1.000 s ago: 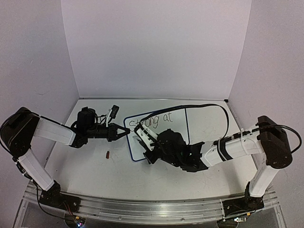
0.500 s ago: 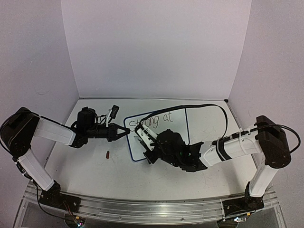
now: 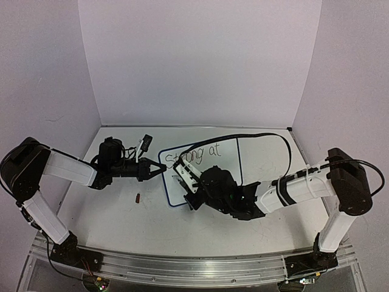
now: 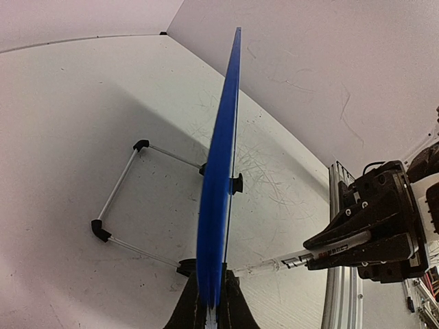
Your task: Write a sentence on the whiteboard
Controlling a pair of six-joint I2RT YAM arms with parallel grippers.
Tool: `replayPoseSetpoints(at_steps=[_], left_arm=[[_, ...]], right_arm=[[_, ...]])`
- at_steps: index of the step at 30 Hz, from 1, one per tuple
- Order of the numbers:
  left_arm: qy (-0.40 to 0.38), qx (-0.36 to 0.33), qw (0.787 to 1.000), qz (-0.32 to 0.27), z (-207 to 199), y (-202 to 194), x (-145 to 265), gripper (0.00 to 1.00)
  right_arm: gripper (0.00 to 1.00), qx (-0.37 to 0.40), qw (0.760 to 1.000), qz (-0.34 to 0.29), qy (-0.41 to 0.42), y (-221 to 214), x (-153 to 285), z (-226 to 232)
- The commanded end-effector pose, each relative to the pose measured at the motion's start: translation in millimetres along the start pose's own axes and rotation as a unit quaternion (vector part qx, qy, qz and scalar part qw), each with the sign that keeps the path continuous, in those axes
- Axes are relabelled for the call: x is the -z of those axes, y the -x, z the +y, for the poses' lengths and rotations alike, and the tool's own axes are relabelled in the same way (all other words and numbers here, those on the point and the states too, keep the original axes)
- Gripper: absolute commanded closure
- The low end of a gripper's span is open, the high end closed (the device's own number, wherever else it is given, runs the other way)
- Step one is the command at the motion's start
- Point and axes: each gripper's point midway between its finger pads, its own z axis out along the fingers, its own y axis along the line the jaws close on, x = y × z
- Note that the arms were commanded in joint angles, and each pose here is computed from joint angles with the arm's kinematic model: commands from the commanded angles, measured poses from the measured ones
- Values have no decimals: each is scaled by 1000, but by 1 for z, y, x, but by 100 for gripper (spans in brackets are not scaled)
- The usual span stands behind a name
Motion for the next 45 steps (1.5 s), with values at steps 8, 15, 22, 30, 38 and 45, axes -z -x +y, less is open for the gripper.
replayPoseSetpoints(at_steps=[8, 15, 22, 30, 38, 45], left_arm=[[41, -1, 999, 10, 14, -4, 1, 100], [42, -1, 999, 11, 14, -5, 2, 100], [43, -2, 999, 10, 14, -4, 2, 100], [43, -1, 999, 12, 14, -5, 2, 100], [44, 0, 999, 12, 14, -5, 3, 100], [46, -1, 999, 11, 13, -6, 5, 100]], right_arm=[[100, -15, 1000, 19, 0, -12, -4, 2], [100, -19, 999, 29, 6, -20, -4, 4], [100, -26, 999, 42, 17, -30, -1, 8], [100, -34, 997, 55, 34, -43, 3, 14], [100, -37, 998, 51, 21, -39, -1, 11], [100, -45, 999, 27, 10, -23, -4, 6]])
